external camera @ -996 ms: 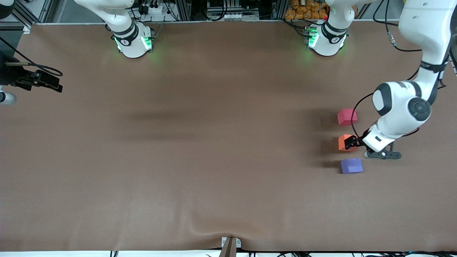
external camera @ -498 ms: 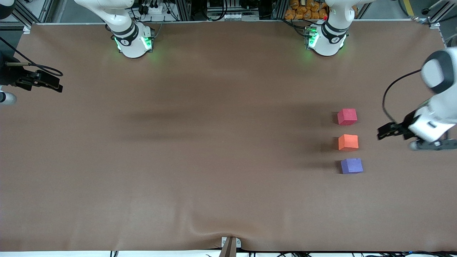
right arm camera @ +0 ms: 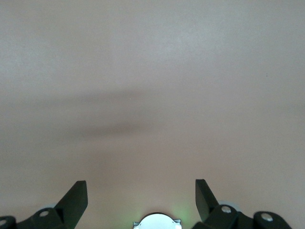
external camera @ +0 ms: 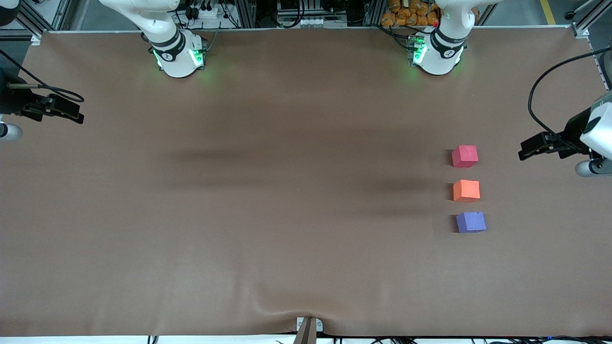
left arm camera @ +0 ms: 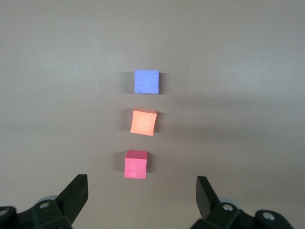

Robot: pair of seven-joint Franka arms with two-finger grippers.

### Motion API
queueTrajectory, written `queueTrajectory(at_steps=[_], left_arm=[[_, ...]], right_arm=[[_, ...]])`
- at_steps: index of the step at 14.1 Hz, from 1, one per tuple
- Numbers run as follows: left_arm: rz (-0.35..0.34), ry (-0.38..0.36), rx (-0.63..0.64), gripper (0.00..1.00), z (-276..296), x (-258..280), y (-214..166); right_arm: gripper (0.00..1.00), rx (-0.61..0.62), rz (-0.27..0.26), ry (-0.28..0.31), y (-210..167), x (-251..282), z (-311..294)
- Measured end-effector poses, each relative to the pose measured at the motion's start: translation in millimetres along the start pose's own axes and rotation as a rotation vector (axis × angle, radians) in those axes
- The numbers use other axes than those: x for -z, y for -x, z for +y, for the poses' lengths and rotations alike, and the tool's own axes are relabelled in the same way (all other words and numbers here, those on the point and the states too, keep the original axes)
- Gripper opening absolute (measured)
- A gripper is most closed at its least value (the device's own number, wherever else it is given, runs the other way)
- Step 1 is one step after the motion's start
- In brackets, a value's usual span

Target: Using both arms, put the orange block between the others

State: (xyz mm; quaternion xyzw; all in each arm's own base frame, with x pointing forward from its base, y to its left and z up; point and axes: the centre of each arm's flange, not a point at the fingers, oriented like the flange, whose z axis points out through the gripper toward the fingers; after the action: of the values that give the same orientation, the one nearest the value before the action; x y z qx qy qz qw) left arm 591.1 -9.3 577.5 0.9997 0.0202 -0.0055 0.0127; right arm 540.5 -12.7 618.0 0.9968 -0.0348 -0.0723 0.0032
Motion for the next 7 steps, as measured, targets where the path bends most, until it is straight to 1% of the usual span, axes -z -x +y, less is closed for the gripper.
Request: queueTrajectory(at_steps=[4, 6, 7], left_arm=[[0.014, -0.005, -0.006, 1.00, 3.8, 22.6, 11.4], [0.026, -0.010, -0.012, 1.00, 8.6, 40.3, 23.6], [0.016, -0.014, -0.028, 1.00, 17.8, 48.0, 33.0]], right_arm=[[1.00, 0.000, 0.001, 0.000, -0.1, 0.1, 0.1], [1.00, 0.000, 0.002, 0.000, -0.2, 0.3, 0.1], [1.00, 0.000, 0.006, 0.000, -0.6, 0.6, 0.1]])
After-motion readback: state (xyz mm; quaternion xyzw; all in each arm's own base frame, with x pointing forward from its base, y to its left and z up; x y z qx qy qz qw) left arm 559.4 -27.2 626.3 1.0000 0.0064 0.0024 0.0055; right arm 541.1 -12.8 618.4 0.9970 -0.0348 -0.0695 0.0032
